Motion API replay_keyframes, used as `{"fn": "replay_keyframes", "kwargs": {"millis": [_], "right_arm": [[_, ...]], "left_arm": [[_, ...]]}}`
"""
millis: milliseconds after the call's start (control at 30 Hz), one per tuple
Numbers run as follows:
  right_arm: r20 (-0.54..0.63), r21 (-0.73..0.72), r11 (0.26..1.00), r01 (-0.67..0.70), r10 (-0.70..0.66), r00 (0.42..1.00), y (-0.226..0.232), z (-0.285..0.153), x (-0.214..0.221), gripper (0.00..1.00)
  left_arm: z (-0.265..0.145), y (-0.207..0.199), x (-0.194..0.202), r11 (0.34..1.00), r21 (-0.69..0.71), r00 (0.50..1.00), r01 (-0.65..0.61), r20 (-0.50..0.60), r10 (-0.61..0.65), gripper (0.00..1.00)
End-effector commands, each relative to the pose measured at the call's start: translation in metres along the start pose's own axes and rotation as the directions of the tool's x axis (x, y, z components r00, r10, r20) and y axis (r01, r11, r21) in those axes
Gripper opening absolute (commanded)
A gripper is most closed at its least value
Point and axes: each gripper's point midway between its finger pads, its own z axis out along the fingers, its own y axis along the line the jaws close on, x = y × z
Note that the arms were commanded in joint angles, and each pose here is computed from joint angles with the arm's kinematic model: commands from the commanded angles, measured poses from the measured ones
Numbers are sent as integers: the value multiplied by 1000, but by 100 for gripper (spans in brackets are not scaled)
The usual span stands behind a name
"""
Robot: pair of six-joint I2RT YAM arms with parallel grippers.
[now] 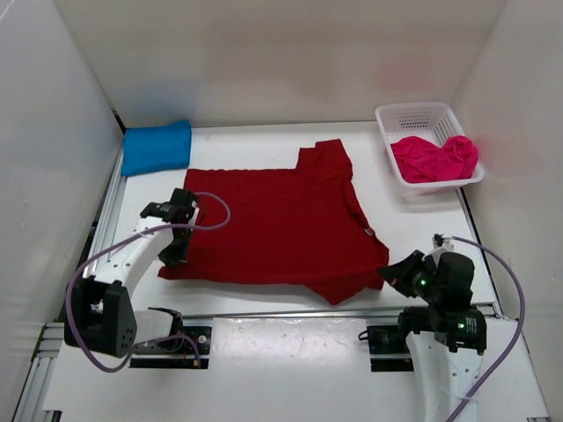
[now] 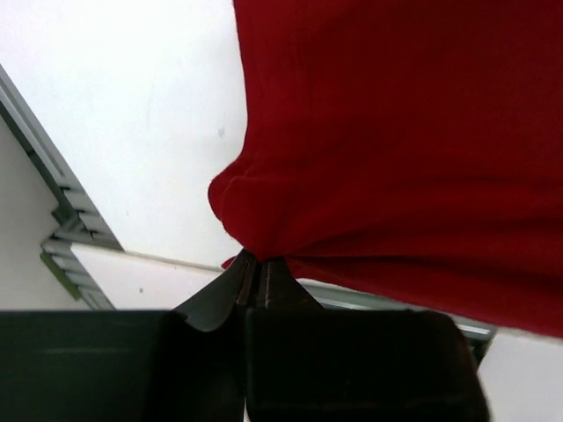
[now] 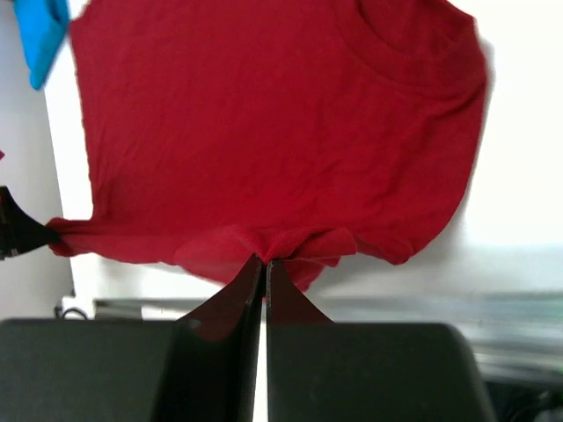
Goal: Fold and stack the t-shirts
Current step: Flatten out the tshirt, then fold the flattened tshirt in 1/3 of the way
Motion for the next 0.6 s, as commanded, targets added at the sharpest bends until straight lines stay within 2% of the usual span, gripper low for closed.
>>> {"fn": "replay_keyframes", "kwargs": {"millis": [0,167,333,467,567], "right_arm": [[-77,2,998,-65,65,995,-3,-1,21,0],[-139,19,997,-70,72,988,-3,17,11,0],[-140,24,999,36,-32,990,0,36,-18,0],[-186,56,997,46,-35,982,-7,41,-12,0],[-186,58,998,37,-26,982,-13,42,-4,0]], "left_arm": [[-4,10,15,999,-48,1000,3,5,-2,10],[0,5,29,1000,-27,999,-17,-46,15,10],[4,3,13,1000,-19,999,-6,-45,5,10],[18,3,28,999,-31,995,-9,-101,6,10],[24,4,27,1000,-20,994,23,-102,-25,10]]}}
